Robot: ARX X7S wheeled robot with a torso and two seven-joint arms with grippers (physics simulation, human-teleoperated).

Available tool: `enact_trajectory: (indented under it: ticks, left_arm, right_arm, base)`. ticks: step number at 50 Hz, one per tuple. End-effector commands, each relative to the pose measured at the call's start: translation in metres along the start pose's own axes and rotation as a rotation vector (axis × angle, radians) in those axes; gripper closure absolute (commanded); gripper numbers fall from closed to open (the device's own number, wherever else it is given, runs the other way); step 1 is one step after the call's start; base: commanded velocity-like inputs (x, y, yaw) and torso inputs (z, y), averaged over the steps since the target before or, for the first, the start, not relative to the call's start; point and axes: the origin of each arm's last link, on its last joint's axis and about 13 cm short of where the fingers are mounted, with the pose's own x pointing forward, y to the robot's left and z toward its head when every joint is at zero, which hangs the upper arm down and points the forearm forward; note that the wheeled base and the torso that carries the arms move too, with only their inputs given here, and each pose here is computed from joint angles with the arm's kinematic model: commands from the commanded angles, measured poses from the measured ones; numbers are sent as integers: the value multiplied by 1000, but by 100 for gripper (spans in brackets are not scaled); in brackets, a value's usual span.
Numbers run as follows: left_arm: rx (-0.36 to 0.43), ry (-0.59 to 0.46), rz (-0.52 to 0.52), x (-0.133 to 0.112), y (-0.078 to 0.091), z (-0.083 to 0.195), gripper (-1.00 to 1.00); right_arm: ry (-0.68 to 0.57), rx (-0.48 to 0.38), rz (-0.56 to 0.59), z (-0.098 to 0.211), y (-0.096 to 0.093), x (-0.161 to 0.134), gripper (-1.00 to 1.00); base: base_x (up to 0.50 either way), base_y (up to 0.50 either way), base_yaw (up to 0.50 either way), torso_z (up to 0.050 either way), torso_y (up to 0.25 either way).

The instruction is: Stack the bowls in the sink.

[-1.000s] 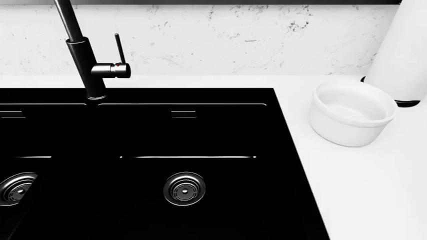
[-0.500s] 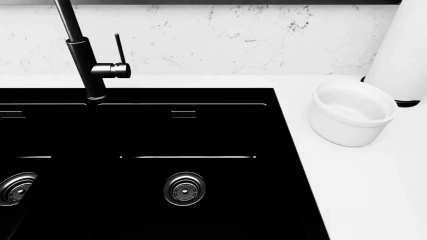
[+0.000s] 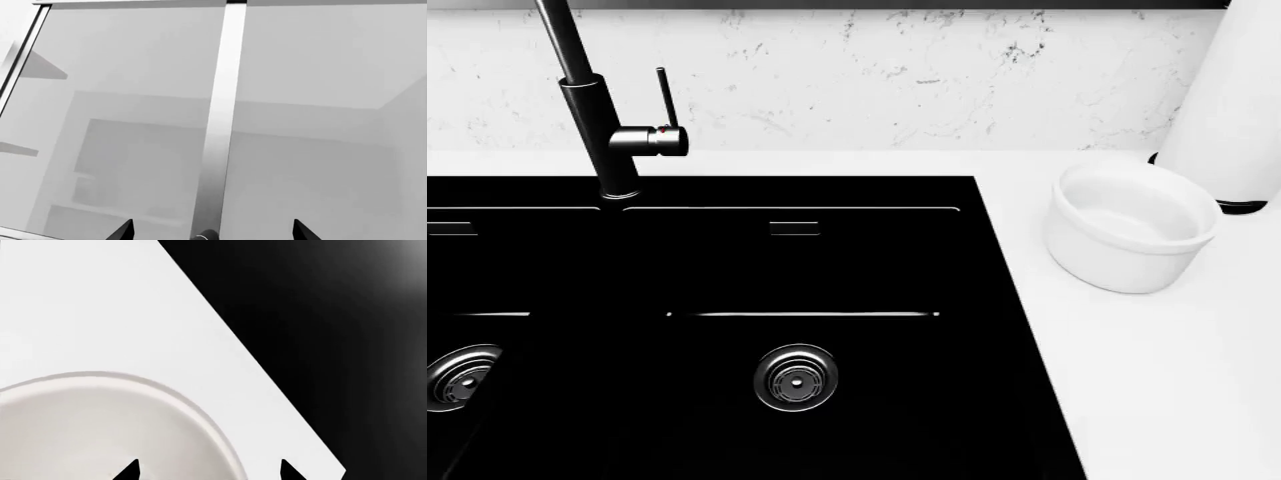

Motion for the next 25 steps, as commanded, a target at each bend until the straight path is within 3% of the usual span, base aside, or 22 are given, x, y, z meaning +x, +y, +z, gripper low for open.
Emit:
enact_trajectory:
  ticks: [1, 25]
  left_arm:
    - [0, 1, 0, 0, 0, 0, -100]
    - [-2, 2, 1, 1, 0, -1, -100]
  right_arm:
    - [42, -11, -22, -1, 1, 7, -100]
    - [135, -118, -62, -10, 13, 20, -100]
  base:
    - [0, 0, 0, 0, 0]
    - [0, 0, 0, 0, 0]
